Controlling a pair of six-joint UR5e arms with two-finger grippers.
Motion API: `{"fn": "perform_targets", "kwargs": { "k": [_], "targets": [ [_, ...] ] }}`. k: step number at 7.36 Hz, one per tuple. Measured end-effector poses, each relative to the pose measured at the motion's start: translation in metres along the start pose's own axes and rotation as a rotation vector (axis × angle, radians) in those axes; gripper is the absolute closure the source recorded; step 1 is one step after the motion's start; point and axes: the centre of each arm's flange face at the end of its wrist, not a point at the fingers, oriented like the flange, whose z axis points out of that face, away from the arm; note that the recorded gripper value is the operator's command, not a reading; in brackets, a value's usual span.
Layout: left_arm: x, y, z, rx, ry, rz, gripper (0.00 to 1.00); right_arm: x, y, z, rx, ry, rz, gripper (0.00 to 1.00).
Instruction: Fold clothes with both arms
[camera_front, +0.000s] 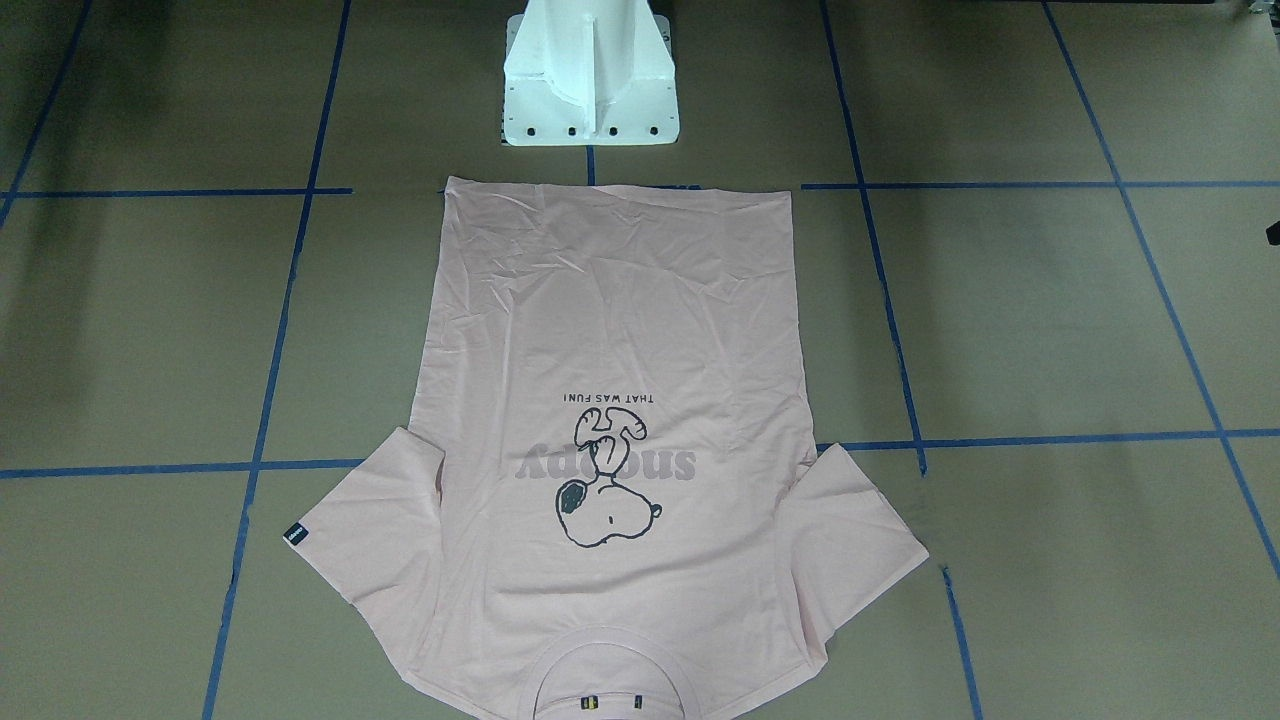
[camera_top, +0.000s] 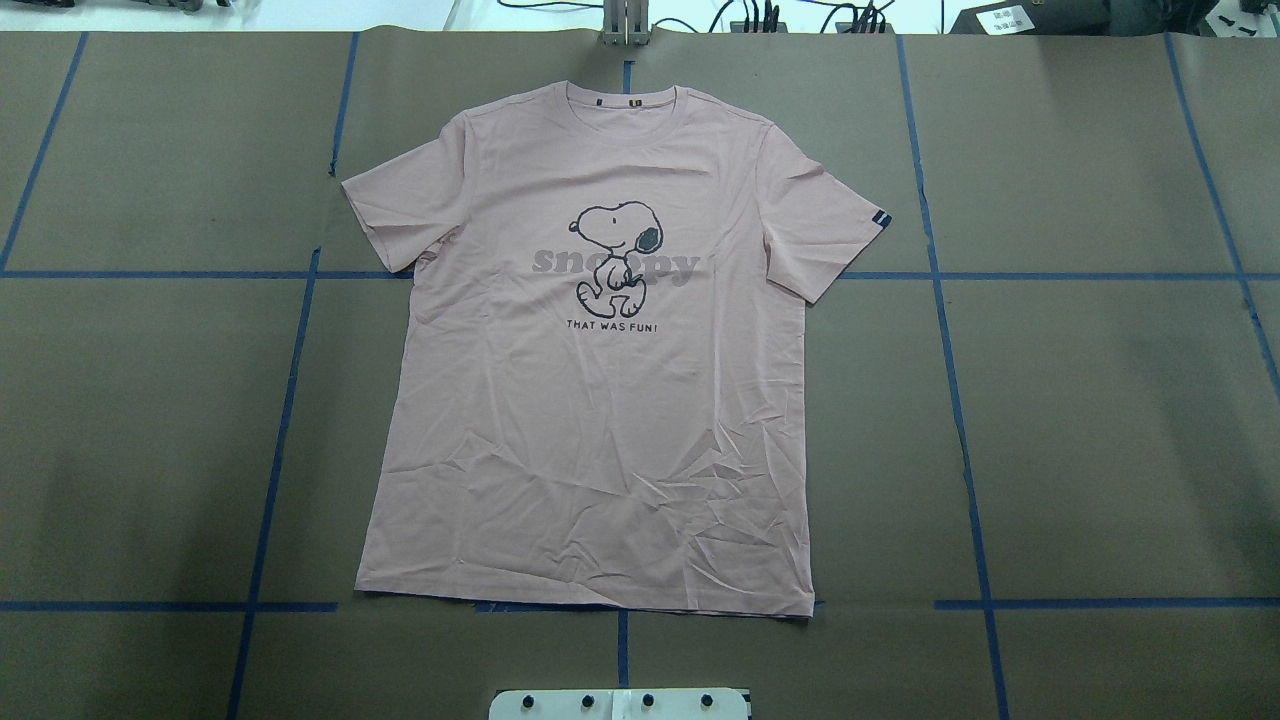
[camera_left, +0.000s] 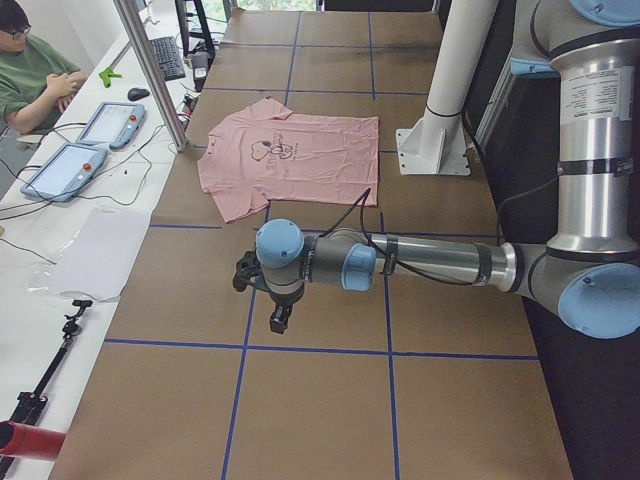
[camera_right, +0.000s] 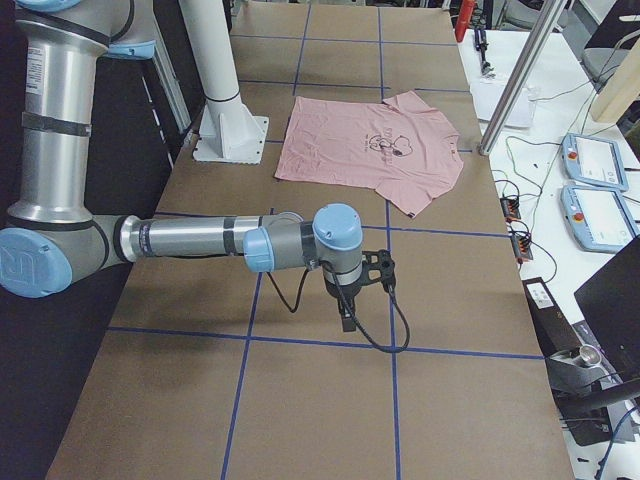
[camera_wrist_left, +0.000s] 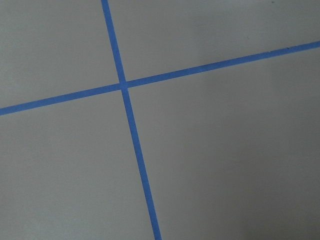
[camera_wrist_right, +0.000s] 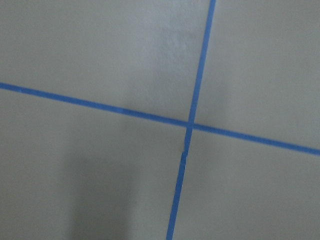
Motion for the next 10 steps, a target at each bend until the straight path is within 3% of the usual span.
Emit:
{"fn": "perform_targets", "kwargs": {
  "k": [2,5,7,9,10],
  "targets": [
    [0.021,-0.044,-0.021,0.088,-0.008,0.104,0.0,-0.003,-0.035,-0.002,0.083,-0.002,-0.065,0.0],
    [0.065,-0.111,-0.063,0.296,-0.023,0.33,0.0,-0.008,-0.08,0.009,0.112,-0.118,-0.047,0.0],
    [0.082,-0.132,-0.078,0.417,0.001,0.347,0.0,-0.04,-0.12,0.007,0.125,-0.159,-0.002,0.0],
    [0.097,-0.13,-0.073,0.477,0.029,0.369,0.0,-0.105,-0.168,0.011,0.127,-0.182,0.089,0.0],
    [0.102,-0.126,-0.061,0.472,0.041,0.381,0.0,-0.148,-0.188,0.023,0.141,-0.164,0.139,0.01]
  ]
}}
